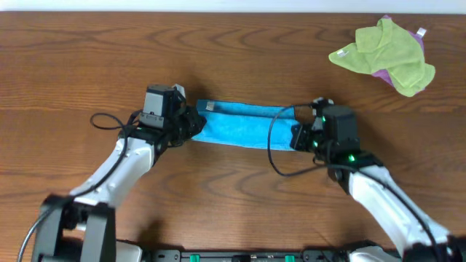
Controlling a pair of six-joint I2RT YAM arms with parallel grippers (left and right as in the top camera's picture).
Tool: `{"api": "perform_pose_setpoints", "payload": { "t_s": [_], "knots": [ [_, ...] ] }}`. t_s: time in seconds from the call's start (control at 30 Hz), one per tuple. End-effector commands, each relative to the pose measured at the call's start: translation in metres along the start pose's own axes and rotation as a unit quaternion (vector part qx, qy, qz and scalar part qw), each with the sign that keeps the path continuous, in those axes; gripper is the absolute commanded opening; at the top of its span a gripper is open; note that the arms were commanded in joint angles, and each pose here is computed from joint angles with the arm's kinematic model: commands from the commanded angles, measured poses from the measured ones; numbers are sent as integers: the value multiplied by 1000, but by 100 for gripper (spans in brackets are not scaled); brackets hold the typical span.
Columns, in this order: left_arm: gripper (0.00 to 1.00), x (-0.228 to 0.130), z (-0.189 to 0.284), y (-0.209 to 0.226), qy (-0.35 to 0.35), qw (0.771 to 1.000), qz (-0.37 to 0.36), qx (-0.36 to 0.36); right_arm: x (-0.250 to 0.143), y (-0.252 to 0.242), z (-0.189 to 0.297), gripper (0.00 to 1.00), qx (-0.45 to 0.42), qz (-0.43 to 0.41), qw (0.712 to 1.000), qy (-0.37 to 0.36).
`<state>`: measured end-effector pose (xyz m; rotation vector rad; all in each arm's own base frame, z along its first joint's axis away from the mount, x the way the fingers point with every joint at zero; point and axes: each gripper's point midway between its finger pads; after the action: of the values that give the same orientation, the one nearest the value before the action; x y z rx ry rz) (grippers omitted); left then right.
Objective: Fold the cloth
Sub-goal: 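Lift the near edge with both grippers and fold it over the far edge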
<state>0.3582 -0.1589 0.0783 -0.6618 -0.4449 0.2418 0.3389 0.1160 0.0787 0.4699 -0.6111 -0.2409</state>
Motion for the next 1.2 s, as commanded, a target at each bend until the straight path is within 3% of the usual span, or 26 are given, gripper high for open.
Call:
{"api": "perform_pose_setpoints", "payload": {
  "t_s": [0.0, 0.5, 0.93, 1.03, 1.17],
  "knots": [
    [5, 10, -9, 10, -16, 1000, 19, 13, 17, -3, -11, 1, -22, 31, 999, -9],
    [6, 35, -42, 25, -67, 997, 30, 13, 33, -18, -40, 1, -66, 48, 996, -20],
    [6, 49, -67, 31, -67, 997, 37, 23, 30, -30, -67, 2, -73, 48, 996, -21],
    [18, 50, -66, 32, -69, 997, 27, 25, 32, -32, -67, 7, -81, 51, 995, -27],
    [40, 51, -66, 31, -69, 997, 15, 26, 33, -33, -66, 25, -84, 52, 995, -29]
  ]
}}
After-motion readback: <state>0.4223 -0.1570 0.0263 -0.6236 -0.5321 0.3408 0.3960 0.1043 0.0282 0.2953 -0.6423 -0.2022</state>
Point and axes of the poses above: each gripper's point midway between its finger pads, its own z axis back along the fingers, its own y axis along the line the jaws close on, x = y × z, and after that the axes turned 6 degrees about -z, right-handed
